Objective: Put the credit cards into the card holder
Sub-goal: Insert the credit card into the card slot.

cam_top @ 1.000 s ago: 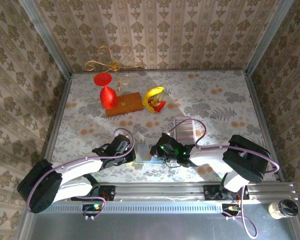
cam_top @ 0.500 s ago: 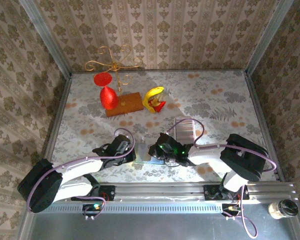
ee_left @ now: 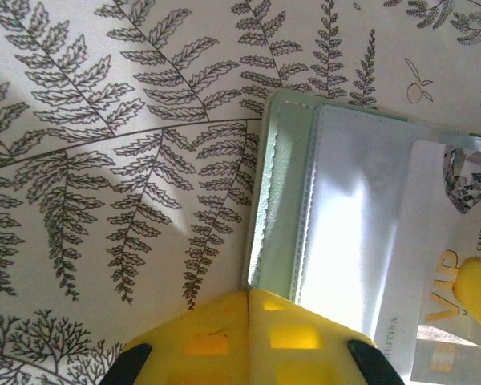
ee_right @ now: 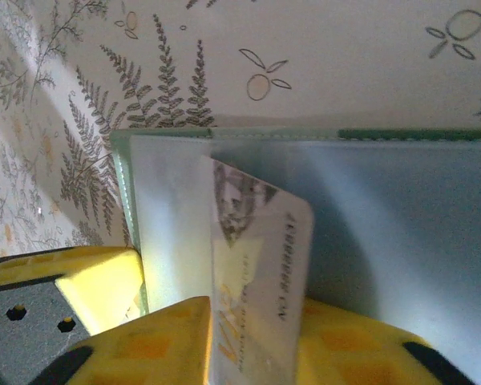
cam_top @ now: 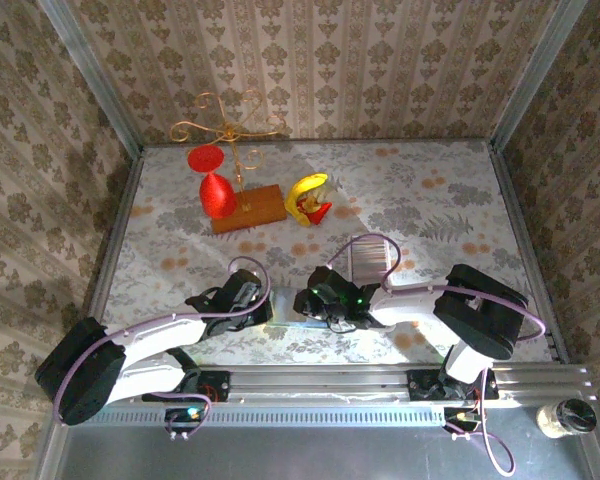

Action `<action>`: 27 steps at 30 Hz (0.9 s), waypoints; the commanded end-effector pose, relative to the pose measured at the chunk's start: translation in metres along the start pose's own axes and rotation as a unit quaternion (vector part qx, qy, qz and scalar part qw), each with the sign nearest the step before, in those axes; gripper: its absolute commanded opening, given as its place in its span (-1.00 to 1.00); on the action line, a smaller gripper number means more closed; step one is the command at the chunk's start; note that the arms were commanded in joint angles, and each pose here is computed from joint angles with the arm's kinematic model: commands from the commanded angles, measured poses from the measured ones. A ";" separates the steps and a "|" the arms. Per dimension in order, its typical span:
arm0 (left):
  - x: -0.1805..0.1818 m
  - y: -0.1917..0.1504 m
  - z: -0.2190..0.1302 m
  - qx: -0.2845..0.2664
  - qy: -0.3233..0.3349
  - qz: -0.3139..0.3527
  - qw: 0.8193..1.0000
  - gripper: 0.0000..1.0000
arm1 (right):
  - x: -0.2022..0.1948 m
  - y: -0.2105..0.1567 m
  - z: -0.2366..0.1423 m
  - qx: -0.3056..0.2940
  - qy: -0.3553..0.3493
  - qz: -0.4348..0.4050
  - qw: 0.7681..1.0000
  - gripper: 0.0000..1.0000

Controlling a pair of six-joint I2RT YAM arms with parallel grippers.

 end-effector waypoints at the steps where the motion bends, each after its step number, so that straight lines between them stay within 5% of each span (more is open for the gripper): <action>1: 0.004 -0.015 0.005 0.037 0.005 0.005 0.999 -0.95 | -0.005 0.002 -0.003 -0.007 -0.034 -0.021 0.999 -0.32; 27: 0.000 -0.015 0.006 0.040 -0.002 0.010 0.999 -0.98 | 0.006 0.003 -0.007 -0.001 -0.085 -0.079 0.993 -0.23</action>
Point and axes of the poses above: each hand's point on the last joint's axis, 136 mm out from that joint toward the fingers, its own z axis out along the fingers, its own x axis along the line the jaws close on, y = z × x, the point moved 5 cm from there along -z, back along the fingers, and after that the axes turned 3 degrees about z, right-handed, at the moved point
